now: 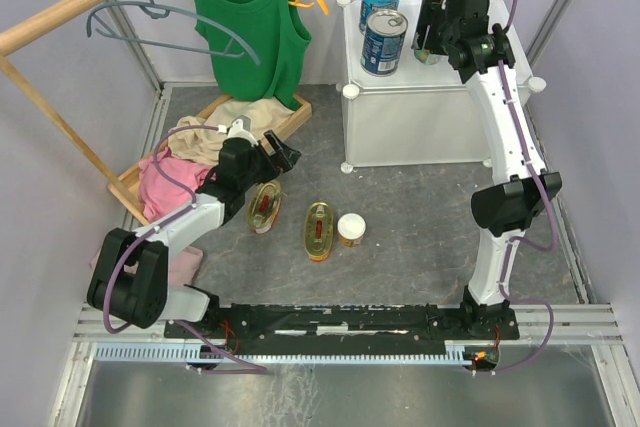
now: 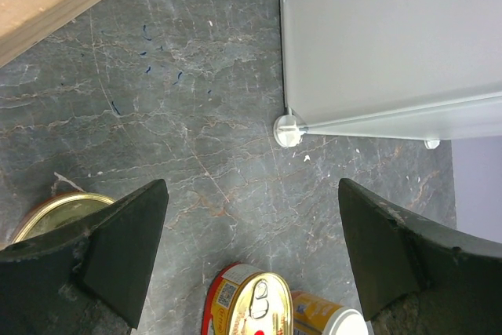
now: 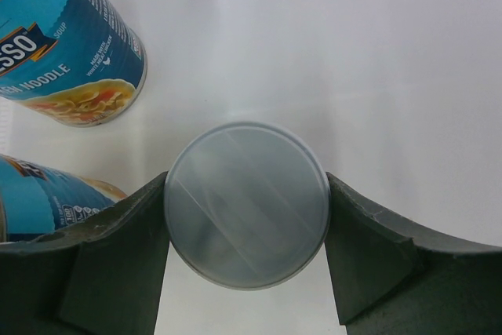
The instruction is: Place and organize the canned foods onto the counter
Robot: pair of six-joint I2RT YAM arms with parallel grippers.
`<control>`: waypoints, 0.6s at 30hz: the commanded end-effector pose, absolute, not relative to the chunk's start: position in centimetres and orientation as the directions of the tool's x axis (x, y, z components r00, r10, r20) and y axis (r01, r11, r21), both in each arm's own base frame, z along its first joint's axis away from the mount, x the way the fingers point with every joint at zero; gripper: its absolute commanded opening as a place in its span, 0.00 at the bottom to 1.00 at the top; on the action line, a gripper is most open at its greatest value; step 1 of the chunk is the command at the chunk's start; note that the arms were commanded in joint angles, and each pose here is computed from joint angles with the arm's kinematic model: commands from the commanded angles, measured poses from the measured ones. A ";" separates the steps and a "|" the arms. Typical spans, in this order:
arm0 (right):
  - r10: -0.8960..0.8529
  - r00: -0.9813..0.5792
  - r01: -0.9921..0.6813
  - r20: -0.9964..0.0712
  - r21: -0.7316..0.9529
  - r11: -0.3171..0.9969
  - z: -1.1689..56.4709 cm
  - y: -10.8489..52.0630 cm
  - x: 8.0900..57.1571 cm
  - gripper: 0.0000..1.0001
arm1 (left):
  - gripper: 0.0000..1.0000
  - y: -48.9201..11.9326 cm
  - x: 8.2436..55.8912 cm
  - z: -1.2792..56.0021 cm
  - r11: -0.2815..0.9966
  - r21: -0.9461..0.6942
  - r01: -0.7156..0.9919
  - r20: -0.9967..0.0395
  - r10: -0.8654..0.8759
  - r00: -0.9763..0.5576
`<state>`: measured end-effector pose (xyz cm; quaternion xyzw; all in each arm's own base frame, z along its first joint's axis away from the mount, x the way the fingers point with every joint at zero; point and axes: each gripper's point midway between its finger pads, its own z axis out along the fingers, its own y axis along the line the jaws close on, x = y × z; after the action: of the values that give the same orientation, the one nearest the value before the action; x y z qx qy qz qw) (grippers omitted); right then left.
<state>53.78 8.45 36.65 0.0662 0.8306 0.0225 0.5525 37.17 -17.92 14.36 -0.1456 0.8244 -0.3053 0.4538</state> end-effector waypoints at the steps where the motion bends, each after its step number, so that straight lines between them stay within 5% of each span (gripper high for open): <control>1: 0.158 -0.347 0.077 -0.925 0.140 0.987 37.3 8.6 55.0 0.50 | 0.95 -18.9 38.2 18.3 0.749 -0.655 0.099 -0.686 -0.536 -0.492; 7: 0.144 -0.355 0.072 -0.924 0.127 0.989 36.8 8.6 55.2 0.71 | 0.94 -19.1 38.2 18.5 0.752 -0.652 0.103 -0.690 -0.531 -0.491; 18: 0.142 -0.368 0.069 -0.919 0.125 0.990 36.3 8.6 55.1 0.84 | 0.94 -19.2 37.6 18.4 0.749 -0.654 0.105 -0.688 -0.531 -0.494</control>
<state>54.89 8.61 36.24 0.0669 0.8275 0.0298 0.5566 37.27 -19.03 15.62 -0.1346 0.8212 -0.3145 0.4567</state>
